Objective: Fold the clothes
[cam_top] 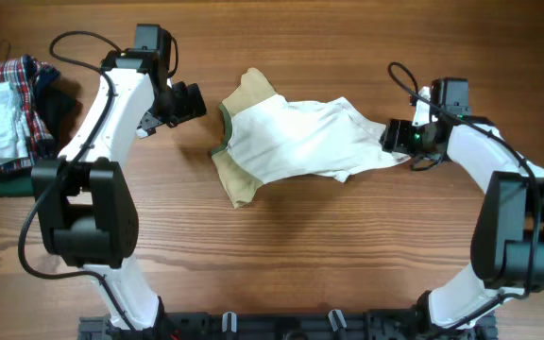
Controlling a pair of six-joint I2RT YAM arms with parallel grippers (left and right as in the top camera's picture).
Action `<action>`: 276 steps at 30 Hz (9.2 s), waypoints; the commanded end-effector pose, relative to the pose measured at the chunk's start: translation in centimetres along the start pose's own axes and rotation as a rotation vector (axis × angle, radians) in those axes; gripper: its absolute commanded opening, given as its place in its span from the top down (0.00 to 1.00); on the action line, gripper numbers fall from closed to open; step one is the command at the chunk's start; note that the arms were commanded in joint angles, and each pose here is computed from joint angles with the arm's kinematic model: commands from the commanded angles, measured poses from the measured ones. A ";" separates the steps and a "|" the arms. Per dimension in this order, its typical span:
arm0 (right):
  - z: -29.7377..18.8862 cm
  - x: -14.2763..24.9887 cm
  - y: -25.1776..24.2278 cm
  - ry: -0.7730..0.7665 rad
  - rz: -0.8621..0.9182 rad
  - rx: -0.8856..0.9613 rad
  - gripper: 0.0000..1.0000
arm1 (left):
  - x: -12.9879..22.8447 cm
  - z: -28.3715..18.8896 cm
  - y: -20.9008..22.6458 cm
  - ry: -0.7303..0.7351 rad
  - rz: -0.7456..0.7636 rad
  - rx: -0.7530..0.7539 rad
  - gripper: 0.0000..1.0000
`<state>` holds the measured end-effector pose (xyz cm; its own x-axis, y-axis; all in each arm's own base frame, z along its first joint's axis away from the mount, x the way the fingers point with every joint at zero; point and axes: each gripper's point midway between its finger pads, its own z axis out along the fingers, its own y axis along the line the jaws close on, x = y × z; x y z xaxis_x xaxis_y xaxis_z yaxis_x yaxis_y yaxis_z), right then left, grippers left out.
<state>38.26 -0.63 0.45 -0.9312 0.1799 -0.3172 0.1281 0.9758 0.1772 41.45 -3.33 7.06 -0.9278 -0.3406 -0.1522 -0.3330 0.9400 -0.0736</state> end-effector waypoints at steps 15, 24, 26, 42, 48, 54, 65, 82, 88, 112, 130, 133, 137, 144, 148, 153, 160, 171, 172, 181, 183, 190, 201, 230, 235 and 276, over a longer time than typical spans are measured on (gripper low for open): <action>0.6 2.4 6.2 0.087 -0.033 -0.263 0.96 | -0.2 -0.8 0.1 -0.017 0.013 -0.003 0.00; -2.3 -1.3 9.8 0.038 -0.118 -0.292 0.96 | -0.2 -0.8 0.1 -0.017 0.013 -0.003 0.00; -2.3 -1.2 11.9 0.026 -0.170 -0.310 0.96 | -0.2 -0.8 0.1 -0.017 0.013 -0.003 0.00; -2.5 -0.4 22.8 -0.122 -0.442 -0.391 0.88 | -0.2 -0.8 0.1 -0.017 0.013 -0.003 0.00; -2.8 -0.5 23.9 -0.145 -0.466 -0.408 0.67 | -0.2 -0.8 0.1 -0.016 0.013 -0.004 0.00; -2.8 -0.5 24.0 -0.148 -0.466 -0.410 0.37 | -0.2 -0.8 0.1 -0.017 0.012 -0.004 0.00; -3.0 -5.0 18.5 -0.210 -0.341 -0.236 0.61 | -0.1 -0.8 -0.2 -0.014 0.017 0.005 0.00; 3.9 -5.0 17.0 -0.200 -0.327 -0.157 0.96 | 0.0 -0.8 -0.4 -0.007 0.017 0.018 0.00; 2.1 -8.8 18.8 -0.352 -0.347 -0.200 0.82 | 0.0 -0.8 -0.5 -0.009 0.017 0.018 0.00; -1.8 4.8 13.0 0.146 -0.069 -0.071 0.56 | 0.1 -0.8 -0.4 -0.005 0.017 0.017 0.00; 1.0 6.6 14.2 0.220 0.021 -0.159 0.96 | 0.1 -0.8 -0.4 -0.005 0.017 0.017 0.00; 0.4 7.0 14.2 0.249 0.014 -0.146 0.96 | 0.0 -0.8 -0.4 -0.007 0.017 0.018 0.00; -0.3 7.8 15.5 0.274 -0.130 -0.154 0.96 | 0.0 -0.8 -0.4 -0.007 0.017 0.018 0.00; 0.0 8.4 16.7 0.227 -0.299 -0.085 0.94 | 0.2 -0.8 -0.4 0.002 0.017 0.016 0.00; 0.1 8.2 16.1 0.215 -0.302 -0.052 0.94 | 2.7 -1.1 -1.8 0.118 0.012 0.109 0.08; 0.1 8.1 16.1 0.213 -0.301 -0.050 0.92 | 10.1 -0.7 -4.0 0.389 0.028 0.194 0.00; 0.1 8.0 16.2 0.210 -0.301 -0.052 0.89 | 17.9 2.6 -6.6 0.524 0.056 0.167 0.13; 0.1 8.0 16.2 0.210 -0.301 -0.052 0.86 | 18.4 4.1 -5.5 0.375 0.108 -0.078 0.96; 0.1 8.0 16.2 0.210 -0.301 -0.052 0.86 | 18.4 4.1 -5.5 0.373 0.108 -0.080 0.96; -0.1 8.7 16.1 0.243 -0.261 -0.055 0.96 | 15.5 1.0 -6.5 0.283 0.199 -0.068 0.96; -0.5 8.7 16.2 0.257 -0.242 -0.049 0.96 | 14.2 -0.5 -6.8 0.231 0.204 -0.077 0.96; -2.8 6.4 17.6 0.246 -0.242 -0.055 0.96 | 11.9 -0.9 -7.6 0.137 0.232 -0.069 0.96; -4.1 5.0 18.1 0.230 -0.186 -0.053 0.96 | 7.3 -1.7 -9.7 -0.043 0.296 -0.011 0.96; -2.2 1.8 15.0 0.124 0.032 0.041 0.96 | 3.4 1.5 -10.7 -0.133 0.244 0.034 0.95; -0.7 2.7 14.5 0.166 0.032 0.064 0.96 | 3.4 1.6 -10.7 -0.131 0.244 0.033 0.94; -5.2 5.2 17.6 0.248 -0.326 -0.182 0.96 | 4.7 2.7 -14.5 -0.018 0.276 0.211 0.96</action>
<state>34.68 16.46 8.43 -0.9660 -0.1568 -0.2058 -0.2065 0.9464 0.2485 42.07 -18.43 4.73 -0.9754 -0.0759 -0.2071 -0.0310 0.9768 -0.2118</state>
